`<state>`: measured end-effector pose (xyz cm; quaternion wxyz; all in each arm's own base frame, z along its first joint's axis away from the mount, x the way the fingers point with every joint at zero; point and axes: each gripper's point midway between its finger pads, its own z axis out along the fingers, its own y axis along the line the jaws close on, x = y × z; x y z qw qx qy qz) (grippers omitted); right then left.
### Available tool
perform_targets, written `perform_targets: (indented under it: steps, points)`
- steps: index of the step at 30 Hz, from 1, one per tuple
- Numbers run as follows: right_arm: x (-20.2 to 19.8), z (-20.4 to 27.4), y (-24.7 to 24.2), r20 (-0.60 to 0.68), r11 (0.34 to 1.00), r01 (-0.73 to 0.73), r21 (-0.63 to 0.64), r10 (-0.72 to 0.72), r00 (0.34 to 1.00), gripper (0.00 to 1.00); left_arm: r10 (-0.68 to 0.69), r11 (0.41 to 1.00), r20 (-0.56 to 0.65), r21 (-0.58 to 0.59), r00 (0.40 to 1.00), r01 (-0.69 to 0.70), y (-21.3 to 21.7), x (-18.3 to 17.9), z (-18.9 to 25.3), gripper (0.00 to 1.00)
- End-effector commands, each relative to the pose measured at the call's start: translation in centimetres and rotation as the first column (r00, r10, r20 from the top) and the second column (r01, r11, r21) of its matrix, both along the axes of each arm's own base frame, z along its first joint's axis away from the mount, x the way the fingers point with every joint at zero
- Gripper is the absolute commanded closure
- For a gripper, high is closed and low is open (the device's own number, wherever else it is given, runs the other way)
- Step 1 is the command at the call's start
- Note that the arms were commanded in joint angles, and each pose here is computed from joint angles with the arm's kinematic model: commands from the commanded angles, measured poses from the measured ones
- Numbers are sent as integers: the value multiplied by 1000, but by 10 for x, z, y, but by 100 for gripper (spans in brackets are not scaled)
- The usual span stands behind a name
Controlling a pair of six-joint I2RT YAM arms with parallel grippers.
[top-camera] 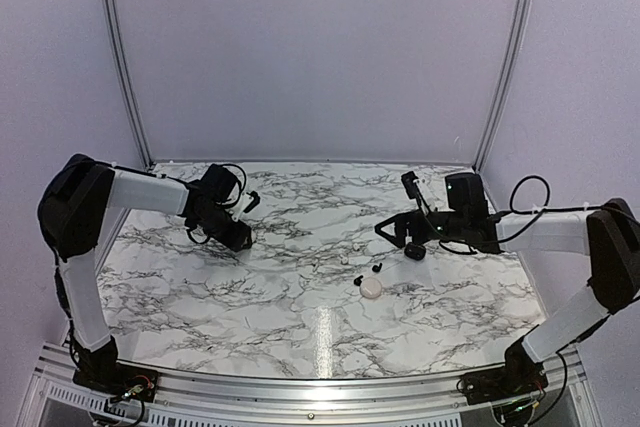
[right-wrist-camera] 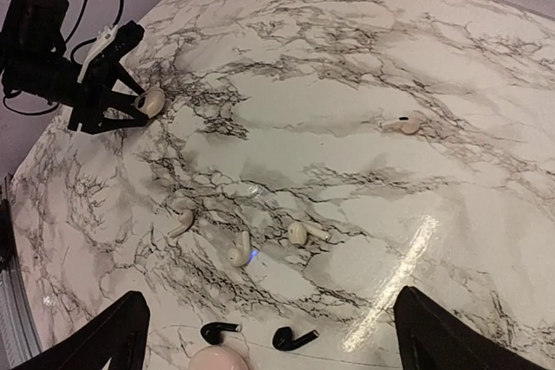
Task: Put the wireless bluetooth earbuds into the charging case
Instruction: Pick up the charging case from the center of the board, then pass from the left arm to the right
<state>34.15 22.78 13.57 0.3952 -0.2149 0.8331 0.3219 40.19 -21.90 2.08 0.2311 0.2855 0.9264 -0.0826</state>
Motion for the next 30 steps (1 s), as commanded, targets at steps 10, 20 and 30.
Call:
perform_targets:
  steps: [10, 20, 30]
  points:
    - [-31, 10, 101, -111, 961, -217, 172, 238, 965, 11, -189, 969, 319, -96, 929, 230, -58, -88, 87, 67]
    - [-85, 41, 172, -128, 857, -416, 303, 469, 874, 20, -289, 913, 571, -76, 768, 400, -101, -151, 147, 68]
    - [-119, 49, 201, -131, 792, -490, 363, 564, 815, 31, -318, 902, 653, -14, 687, 431, -122, -174, 166, 68]
